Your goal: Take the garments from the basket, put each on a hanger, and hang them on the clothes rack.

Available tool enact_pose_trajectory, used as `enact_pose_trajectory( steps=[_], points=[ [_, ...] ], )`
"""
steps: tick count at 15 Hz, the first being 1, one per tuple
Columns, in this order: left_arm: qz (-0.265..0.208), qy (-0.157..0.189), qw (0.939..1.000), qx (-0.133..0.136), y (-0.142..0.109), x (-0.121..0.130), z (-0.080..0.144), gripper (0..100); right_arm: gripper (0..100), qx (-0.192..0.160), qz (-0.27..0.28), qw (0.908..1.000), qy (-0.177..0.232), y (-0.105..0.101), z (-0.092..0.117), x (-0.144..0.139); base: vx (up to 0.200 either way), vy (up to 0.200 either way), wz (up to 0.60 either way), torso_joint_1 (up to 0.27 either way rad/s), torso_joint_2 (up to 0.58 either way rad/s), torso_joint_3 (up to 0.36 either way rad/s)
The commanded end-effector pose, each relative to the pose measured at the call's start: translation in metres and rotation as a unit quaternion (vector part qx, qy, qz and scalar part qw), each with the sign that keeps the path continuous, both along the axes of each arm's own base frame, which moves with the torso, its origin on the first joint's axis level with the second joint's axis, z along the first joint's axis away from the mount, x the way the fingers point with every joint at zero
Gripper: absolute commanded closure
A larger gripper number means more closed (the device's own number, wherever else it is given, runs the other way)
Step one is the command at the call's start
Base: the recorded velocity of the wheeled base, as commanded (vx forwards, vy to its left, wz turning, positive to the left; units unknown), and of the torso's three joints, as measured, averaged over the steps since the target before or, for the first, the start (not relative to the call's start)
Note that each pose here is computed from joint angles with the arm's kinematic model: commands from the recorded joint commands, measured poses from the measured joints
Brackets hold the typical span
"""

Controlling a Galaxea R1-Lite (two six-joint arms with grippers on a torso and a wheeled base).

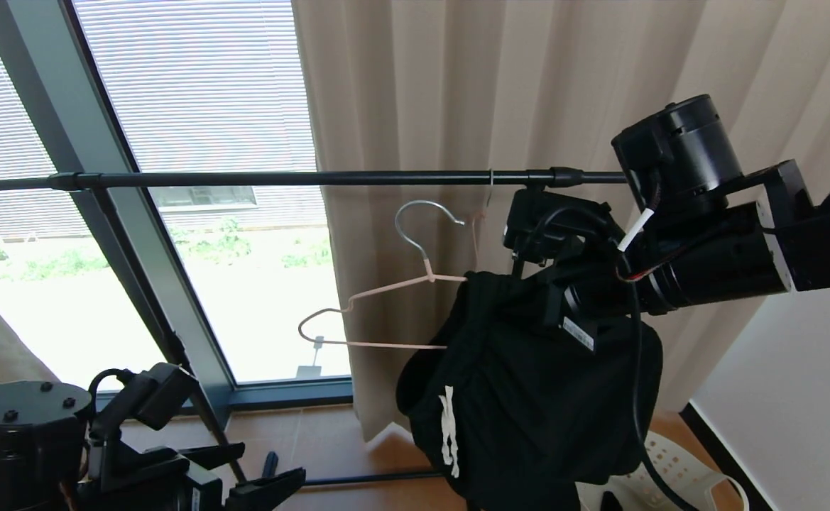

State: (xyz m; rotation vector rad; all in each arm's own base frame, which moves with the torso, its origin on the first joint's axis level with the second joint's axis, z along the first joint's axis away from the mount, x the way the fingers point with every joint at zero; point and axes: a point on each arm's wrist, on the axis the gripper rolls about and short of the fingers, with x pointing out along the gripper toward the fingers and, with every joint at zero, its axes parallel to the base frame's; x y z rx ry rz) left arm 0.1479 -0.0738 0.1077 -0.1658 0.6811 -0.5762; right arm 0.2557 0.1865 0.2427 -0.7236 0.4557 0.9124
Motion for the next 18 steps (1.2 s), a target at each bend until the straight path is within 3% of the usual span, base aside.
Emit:
enact_pose_trajectory(
  steps=[1, 2, 5, 7, 15, 18],
  points=[
    [0.003, 0.027, 0.9996, 0.002, -0.02, 0.012, 0.004, 0, 100, 0.003, 0.001, 1.0, -0.003, -0.001, -0.002, -0.004, 0.0, 0.0, 0.0, 0.0, 0.0, 0.0],
    [0.017, 0.058, 0.9981, -0.005, -0.034, 0.02, 0.002, 0, 100, 0.026, -0.014, 0.9995, 0.006, 0.0, -0.003, -0.008, 0.0, 0.0, 0.0, 0.0, 0.0, 0.0],
    [0.048, 0.092, 0.9946, 0.006, -0.059, 0.037, -0.011, 0, 100, 0.053, -0.02, 0.9983, 0.015, 0.001, -0.001, -0.02, 0.0, 0.0, 0.0, 0.0, 0.0, 0.0],
    [0.077, 0.094, 0.9926, 0.004, -0.072, 0.052, -0.014, 0, 100, 0.059, -0.017, 0.998, 0.012, -0.002, 0.003, -0.024, 0.0, 0.0, 0.0, 0.0, 0.0, 0.0],
    [0.082, 0.078, 0.9934, -0.013, -0.093, 0.086, -0.015, 0, 100, 0.077, 0.003, 0.997, 0.014, -0.013, 0.01, -0.04, 0.0, 0.0, 0.0, 0.0, 0.0, 0.0],
    [0.087, 0.079, 0.9931, -0.004, -0.099, 0.091, -0.021, 0, 100, 0.082, 0.01, 0.9965, 0.015, -0.014, 0.012, -0.042, 0.0, 0.0, 0.0, 0.0, 0.0, 0.0]
  ],
)
